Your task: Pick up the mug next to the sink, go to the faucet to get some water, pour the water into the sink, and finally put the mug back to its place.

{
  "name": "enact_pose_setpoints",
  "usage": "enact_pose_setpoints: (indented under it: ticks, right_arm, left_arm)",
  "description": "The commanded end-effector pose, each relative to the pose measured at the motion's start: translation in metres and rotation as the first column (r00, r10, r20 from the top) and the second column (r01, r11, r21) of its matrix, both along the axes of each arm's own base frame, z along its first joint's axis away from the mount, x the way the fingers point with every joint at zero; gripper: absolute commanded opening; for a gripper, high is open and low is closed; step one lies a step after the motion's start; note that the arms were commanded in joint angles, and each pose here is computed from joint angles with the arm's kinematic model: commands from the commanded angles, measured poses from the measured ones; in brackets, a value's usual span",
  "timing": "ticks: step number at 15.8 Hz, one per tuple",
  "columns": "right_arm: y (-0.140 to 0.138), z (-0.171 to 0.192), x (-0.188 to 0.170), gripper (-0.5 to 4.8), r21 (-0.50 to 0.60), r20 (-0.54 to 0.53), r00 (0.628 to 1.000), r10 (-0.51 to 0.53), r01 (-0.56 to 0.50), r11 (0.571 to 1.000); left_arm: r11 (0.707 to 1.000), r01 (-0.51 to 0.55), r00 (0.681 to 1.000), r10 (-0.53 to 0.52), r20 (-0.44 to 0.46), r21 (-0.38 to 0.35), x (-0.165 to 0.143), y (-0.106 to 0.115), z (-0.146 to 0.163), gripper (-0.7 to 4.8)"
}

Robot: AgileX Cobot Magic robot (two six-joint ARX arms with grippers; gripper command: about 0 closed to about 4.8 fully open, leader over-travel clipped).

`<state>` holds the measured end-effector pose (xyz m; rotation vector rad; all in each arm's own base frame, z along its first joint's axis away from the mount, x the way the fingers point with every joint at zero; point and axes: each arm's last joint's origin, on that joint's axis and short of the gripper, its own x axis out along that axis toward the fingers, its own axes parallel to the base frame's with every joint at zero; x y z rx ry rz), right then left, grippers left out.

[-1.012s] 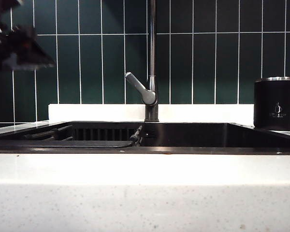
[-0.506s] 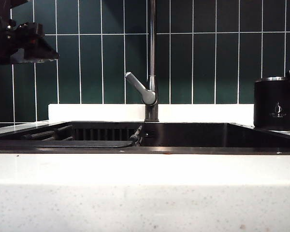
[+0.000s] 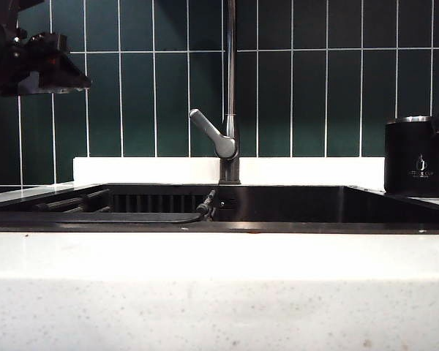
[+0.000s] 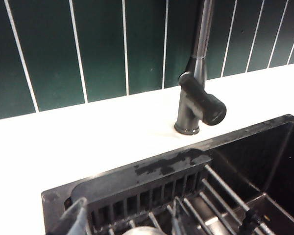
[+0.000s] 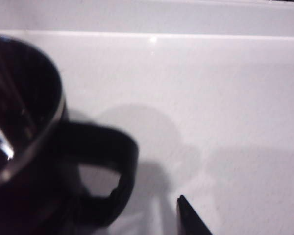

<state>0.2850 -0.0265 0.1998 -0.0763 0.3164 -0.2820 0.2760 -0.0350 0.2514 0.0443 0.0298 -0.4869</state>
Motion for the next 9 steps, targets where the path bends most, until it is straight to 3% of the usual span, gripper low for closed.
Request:
enact_pose_setpoints:
  ticks: [1, 9]
  right_arm:
    - [-0.001, 0.007, 0.004, 2.70, -0.012, 0.084, 0.996, -0.010, 0.011, 1.000]
    - [-0.013, -0.006, 0.016, 2.61, -0.006, 0.124, 0.992, -0.011, 0.012, 1.000]
  left_arm:
    - [1.000, 0.006, 1.000, -0.006, 0.011, 0.000, 0.001, -0.001, 0.001, 2.19]
    - [1.000, 0.018, 1.000, -0.018, -0.021, 0.002, 0.012, -0.002, -0.005, 2.19]
